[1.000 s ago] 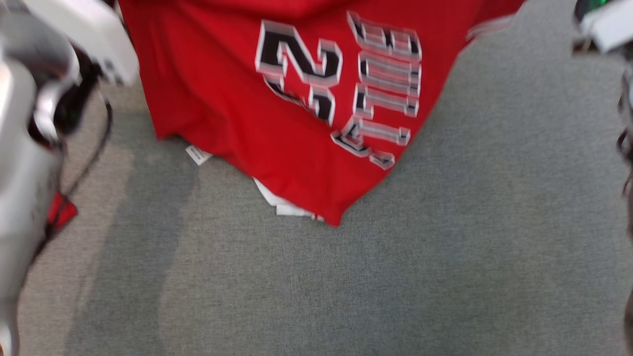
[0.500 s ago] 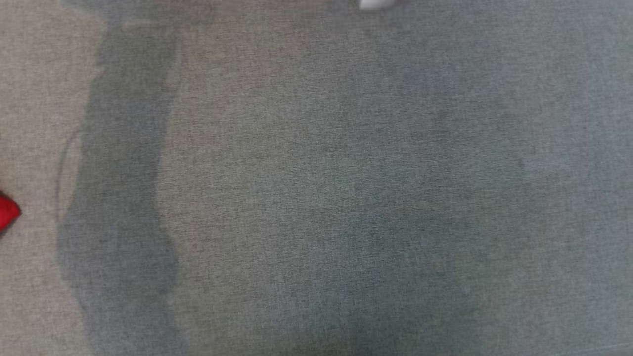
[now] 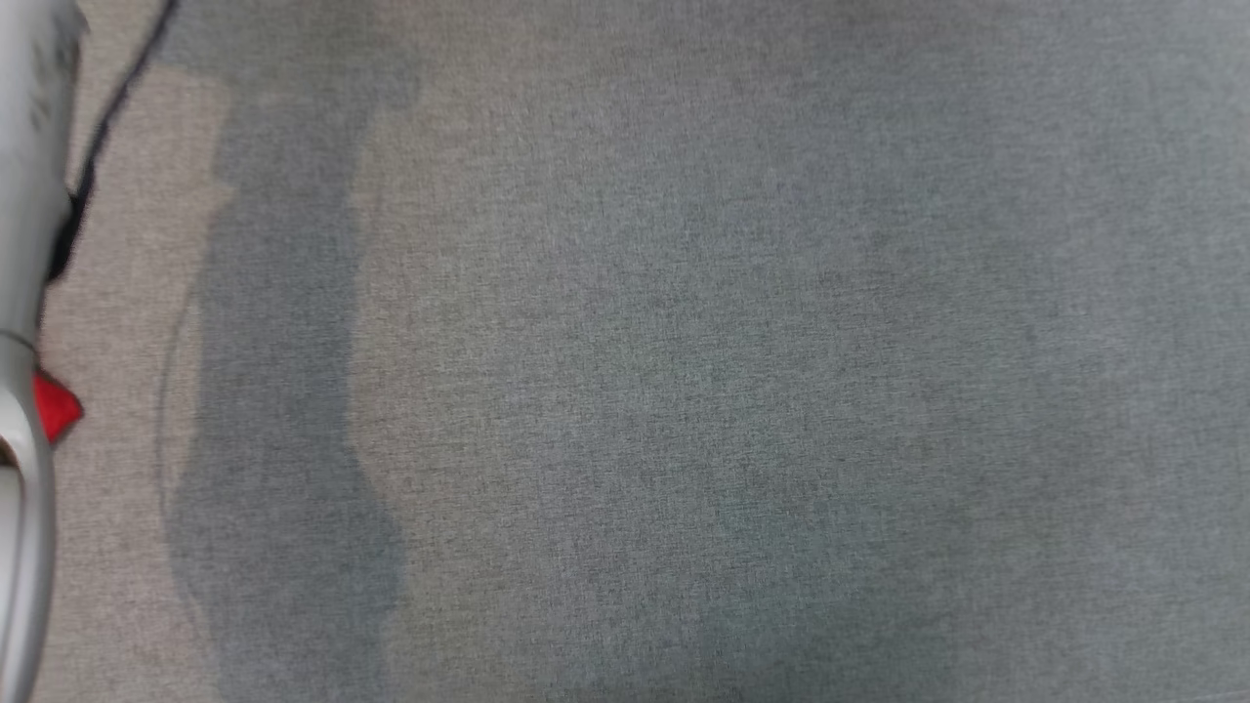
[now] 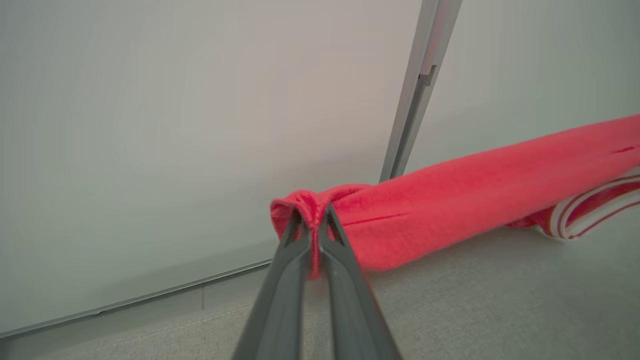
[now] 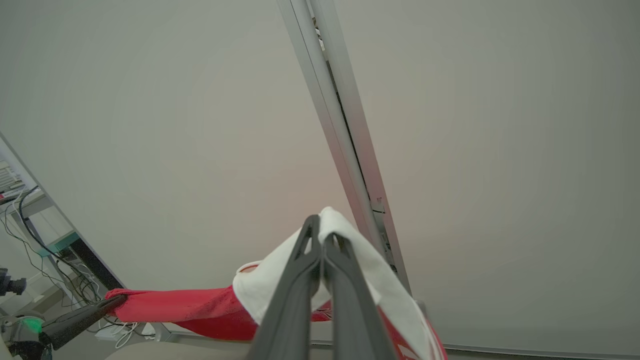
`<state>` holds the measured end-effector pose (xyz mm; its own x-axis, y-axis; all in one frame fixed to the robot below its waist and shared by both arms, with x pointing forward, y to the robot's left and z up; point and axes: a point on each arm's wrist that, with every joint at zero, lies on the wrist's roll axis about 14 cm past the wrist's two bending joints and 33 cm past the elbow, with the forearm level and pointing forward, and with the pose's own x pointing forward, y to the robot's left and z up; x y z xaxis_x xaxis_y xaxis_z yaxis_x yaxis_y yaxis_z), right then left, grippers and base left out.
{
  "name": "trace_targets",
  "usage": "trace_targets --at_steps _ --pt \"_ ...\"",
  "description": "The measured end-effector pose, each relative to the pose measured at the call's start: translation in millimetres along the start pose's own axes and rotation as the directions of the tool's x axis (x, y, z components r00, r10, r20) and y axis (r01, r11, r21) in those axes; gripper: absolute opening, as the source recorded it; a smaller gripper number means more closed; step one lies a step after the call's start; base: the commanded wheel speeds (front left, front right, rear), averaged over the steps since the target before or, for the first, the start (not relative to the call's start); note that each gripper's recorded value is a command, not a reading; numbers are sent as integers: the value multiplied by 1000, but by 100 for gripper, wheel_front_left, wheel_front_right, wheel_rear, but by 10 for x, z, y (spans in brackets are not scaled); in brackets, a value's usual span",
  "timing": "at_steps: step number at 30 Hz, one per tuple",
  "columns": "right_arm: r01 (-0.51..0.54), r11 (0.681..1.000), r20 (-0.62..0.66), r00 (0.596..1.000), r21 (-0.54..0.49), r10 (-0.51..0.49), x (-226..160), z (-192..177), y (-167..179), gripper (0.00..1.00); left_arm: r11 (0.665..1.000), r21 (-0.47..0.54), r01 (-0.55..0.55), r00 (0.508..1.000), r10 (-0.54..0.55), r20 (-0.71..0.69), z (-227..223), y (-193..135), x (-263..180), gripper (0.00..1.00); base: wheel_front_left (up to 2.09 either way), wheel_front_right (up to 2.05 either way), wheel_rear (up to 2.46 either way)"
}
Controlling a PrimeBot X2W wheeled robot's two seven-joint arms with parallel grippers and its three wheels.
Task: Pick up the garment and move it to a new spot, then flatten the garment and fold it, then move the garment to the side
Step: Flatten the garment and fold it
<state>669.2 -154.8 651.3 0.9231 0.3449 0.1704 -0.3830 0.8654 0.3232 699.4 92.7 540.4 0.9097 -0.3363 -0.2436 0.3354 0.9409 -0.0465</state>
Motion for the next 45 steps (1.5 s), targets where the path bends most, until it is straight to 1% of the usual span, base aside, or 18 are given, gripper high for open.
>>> trace_targets --at_steps 4,7,10,13,15,19,24,30,35,37,38,40,42,44,45 --pt "-7 1000 -138 990 26 11 -316 -447 30 0 1000 -18 -13 993 11 -116 -480 40 -201 0 0 0 0" --pt "-3 998 -254 967 60 18 -641 -789 68 0 999 -41 6 978 -15 -209 -873 -64 -413 0 0 0 0" --pt "-9 996 -352 935 86 39 -963 -1019 153 0 999 -49 24 960 -37 -279 -1116 -102 -651 0 0 0 0" --pt "-8 995 -448 892 102 53 -1309 -1221 222 0 998 -43 53 933 -65 -353 -1362 -166 -913 0 0 0 0" --pt "-6 994 -499 865 109 59 -1532 -1313 266 0 996 -59 71 918 -89 -388 -1481 -219 -1085 0 0 0 0" --pt "10 992 -577 814 130 68 -1966 -1452 348 0 992 -73 100 889 -122 -442 -1658 -284 -1441 0 0 0 0" --pt "40 984 -635 768 175 81 -2475 -1555 467 0 982 -132 134 858 -181 -481 -1788 -461 -1891 0 0 0 0" --pt "74 975 -708 699 209 99 -3105 -1660 589 0 982 -126 139 816 -185 -547 -1892 -555 -2506 0 0 0 0" --pt "95 973 -764 637 209 102 -3570 -1660 617 0 976 -138 171 764 -220 -607 -1933 -724 -3045 0 0 0 0" --pt "108 971 -774 625 212 100 -3705 -1652 621 0 968 -164 191 729 -252 -637 -1960 -832 -3267 0 0 0 0" --pt "117 970 -784 614 211 97 -3783 -1661 619 0 965 -175 196 710 -263 -654 -1982 -873 -3379 0 0 0 0" --pt "126 971 -810 578 203 94 -3945 -1692 622 0 965 -165 204 682 -261 -684 -1997 -900 -3562 0 0 0 0" --pt "129 971 -822 562 200 95 -4022 -1690 637 0 965 -165 205 673 -262 -692 -1955 -913 -3650 0 0 0 0" --pt "124 972 -822 562 199 97 -4028 -1663 664 0 957 -193 215 663 -289 -691 -1925 -998 -3704 0 0 0 0" --pt "125 973 -830 549 192 93 -4051 -1669 664 0 957 -196 216 657 -291 -696 -1920 -1008 -3724 0 0 0 0"
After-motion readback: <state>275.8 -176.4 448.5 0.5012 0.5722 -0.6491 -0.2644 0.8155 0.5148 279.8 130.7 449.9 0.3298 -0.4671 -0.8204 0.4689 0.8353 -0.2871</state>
